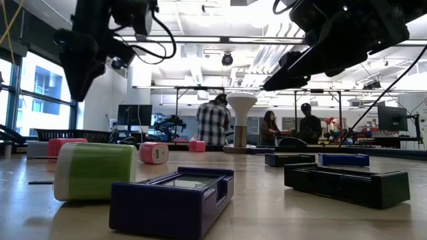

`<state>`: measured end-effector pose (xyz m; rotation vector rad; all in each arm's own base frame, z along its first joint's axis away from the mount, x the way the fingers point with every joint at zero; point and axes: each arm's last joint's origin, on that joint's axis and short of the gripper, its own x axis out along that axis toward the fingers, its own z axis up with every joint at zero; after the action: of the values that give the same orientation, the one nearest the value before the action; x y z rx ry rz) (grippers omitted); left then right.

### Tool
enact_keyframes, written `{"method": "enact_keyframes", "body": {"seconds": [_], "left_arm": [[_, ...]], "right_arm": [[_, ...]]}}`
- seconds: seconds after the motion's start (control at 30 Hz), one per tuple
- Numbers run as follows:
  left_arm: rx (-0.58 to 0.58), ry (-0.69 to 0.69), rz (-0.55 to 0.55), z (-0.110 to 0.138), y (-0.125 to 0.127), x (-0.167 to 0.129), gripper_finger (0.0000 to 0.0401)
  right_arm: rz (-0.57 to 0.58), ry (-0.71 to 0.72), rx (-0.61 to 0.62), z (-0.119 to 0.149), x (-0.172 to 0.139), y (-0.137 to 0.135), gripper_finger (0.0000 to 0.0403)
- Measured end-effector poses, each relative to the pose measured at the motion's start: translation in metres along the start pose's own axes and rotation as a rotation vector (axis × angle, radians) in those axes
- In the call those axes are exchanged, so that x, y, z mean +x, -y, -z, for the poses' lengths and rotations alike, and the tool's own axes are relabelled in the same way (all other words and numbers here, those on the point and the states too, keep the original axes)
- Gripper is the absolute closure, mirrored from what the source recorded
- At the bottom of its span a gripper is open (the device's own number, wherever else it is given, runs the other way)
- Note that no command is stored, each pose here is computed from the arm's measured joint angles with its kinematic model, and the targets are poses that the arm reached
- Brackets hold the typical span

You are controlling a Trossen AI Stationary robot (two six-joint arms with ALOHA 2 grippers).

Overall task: Pick & Place Office items
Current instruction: Put the purple charger adapter into the green bin

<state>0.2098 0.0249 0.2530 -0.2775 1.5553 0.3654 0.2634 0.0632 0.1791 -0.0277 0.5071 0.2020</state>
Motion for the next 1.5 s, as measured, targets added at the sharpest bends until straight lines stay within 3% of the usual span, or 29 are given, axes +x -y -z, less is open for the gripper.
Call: {"method": "enact_keyframes", "body": {"seconds": [0.4, 0.7, 0.83, 1.07, 1.5], "left_arm": [[-0.088, 0.011, -0.010, 0.008, 0.021, -0.001, 0.0206], [-0.142, 0.017, -0.027, 0.008, 0.022, -0.001, 0.0103], [-0.136, 0.000, -0.036, 0.010, 0.021, 0.004, 0.0078], [-0.113, -0.052, -0.084, 0.019, 0.020, 0.023, 0.0075], [-0.097, -0.024, -0.031, 0.022, 0.029, 0.043, 0.0075]], "right_arm": [[0.003, 0.081, -0.141, -0.008, 0.000, 0.000, 0.0082], [0.001, 0.092, -0.138, -0.009, 0.000, 0.000, 0.0082], [-0.037, 0.092, -0.138, -0.009, 0.000, -0.001, 0.0082], [-0.100, 0.093, -0.140, -0.009, -0.001, -0.003, 0.0082], [-0.100, 0.093, -0.140, -0.009, -0.001, -0.003, 0.0082]]}}
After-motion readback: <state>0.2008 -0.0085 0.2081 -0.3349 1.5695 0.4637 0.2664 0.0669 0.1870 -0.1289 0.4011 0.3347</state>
